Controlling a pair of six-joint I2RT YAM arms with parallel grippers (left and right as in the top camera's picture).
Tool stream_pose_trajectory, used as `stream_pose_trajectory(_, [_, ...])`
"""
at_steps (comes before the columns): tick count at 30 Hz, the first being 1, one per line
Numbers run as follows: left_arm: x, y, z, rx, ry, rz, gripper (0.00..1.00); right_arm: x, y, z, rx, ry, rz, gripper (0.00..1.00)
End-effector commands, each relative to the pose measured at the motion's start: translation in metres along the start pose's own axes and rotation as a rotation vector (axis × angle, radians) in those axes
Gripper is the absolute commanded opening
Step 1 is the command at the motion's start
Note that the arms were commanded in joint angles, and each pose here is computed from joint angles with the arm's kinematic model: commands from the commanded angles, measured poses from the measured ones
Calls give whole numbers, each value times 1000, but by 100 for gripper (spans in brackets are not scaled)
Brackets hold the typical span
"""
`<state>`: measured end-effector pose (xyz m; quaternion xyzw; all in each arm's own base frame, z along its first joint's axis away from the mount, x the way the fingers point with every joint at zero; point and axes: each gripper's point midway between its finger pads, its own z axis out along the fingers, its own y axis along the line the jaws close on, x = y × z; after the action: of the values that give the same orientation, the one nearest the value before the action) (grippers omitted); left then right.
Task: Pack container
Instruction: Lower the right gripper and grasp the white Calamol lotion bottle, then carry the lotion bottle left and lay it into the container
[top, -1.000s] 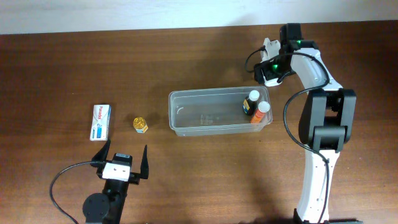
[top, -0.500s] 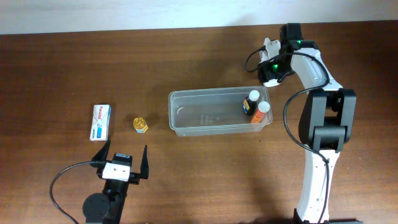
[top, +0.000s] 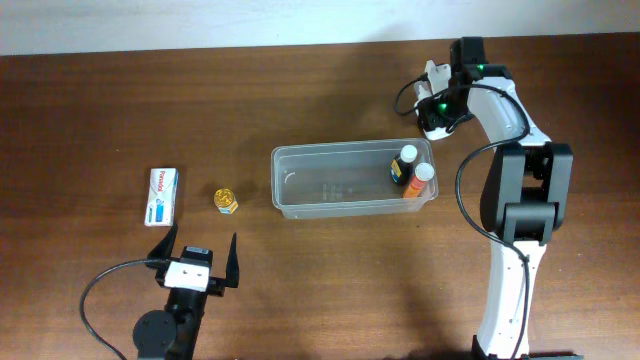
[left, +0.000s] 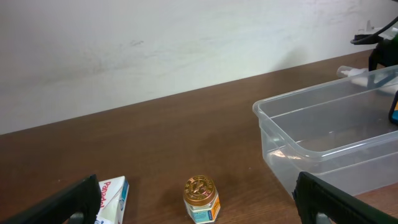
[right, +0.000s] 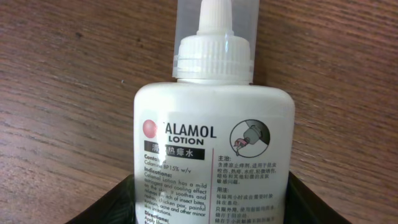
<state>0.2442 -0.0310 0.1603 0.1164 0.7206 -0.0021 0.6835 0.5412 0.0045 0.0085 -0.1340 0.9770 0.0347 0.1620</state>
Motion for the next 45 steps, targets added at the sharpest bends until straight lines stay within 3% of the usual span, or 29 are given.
stream_pose_trajectory(1, [1, 1, 0, -2, 0, 12, 99, 6, -6, 6, 39, 31, 10, 53])
stream_pose_trajectory(11, [1, 1, 0, -2, 0, 12, 99, 0, -6, -3, 44, 10, 9, 48])
stream_pose_trajectory(32, [1, 1, 0, -2, 0, 12, 99, -36, -2, -73, 32, -70, 53, 45])
stream_pose_trajectory(45, [1, 1, 0, -2, 0, 12, 99, -61, 28, -199, -66, -164, 52, 46])
